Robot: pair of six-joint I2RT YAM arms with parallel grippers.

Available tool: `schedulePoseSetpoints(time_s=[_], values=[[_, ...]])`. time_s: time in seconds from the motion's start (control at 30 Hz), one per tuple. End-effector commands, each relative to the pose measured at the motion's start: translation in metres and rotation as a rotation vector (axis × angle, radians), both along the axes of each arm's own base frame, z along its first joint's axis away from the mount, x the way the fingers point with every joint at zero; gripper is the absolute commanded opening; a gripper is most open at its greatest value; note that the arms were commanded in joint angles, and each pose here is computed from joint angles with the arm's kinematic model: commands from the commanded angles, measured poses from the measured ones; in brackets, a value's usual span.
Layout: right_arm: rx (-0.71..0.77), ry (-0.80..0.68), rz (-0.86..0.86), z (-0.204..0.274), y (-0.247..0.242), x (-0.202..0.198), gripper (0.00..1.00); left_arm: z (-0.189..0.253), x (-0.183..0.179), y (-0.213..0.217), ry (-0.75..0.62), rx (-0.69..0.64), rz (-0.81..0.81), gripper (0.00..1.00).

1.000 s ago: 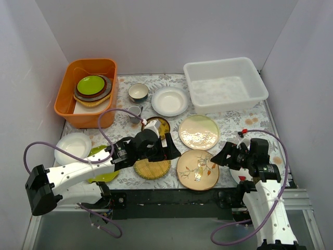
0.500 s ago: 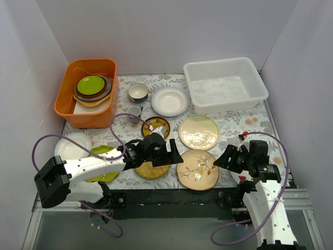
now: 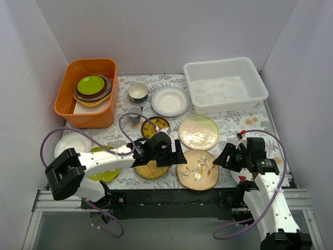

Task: Place the plates into the plastic bin on the countertop
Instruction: Pick up the plate from the corner of the board.

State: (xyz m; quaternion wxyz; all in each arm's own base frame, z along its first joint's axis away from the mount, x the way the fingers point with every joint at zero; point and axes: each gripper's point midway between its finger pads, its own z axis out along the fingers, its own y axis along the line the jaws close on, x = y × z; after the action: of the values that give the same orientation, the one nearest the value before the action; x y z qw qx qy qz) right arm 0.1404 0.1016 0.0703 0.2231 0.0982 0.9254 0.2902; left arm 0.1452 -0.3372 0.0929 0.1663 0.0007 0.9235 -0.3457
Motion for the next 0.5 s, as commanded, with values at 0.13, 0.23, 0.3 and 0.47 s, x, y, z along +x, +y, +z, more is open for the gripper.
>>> schedulePoseSetpoints(time_s=[0.13,0.23,0.3,0.47], values=[[-0.004,-0.040,-0.006,0.004,0.001,0.020,0.66,0.018,0.007,-0.019,-0.016,-0.049,-0.019,0.81],[0.002,-0.039,-0.012,0.002,0.002,0.021,0.60,0.015,0.008,-0.019,-0.012,-0.040,-0.018,0.80],[0.005,-0.033,-0.009,0.000,0.004,0.022,0.59,0.014,0.009,-0.020,-0.011,-0.037,-0.016,0.80],[0.005,-0.012,-0.001,-0.008,0.007,0.022,0.59,0.009,0.008,-0.020,0.000,-0.026,-0.014,0.80]])
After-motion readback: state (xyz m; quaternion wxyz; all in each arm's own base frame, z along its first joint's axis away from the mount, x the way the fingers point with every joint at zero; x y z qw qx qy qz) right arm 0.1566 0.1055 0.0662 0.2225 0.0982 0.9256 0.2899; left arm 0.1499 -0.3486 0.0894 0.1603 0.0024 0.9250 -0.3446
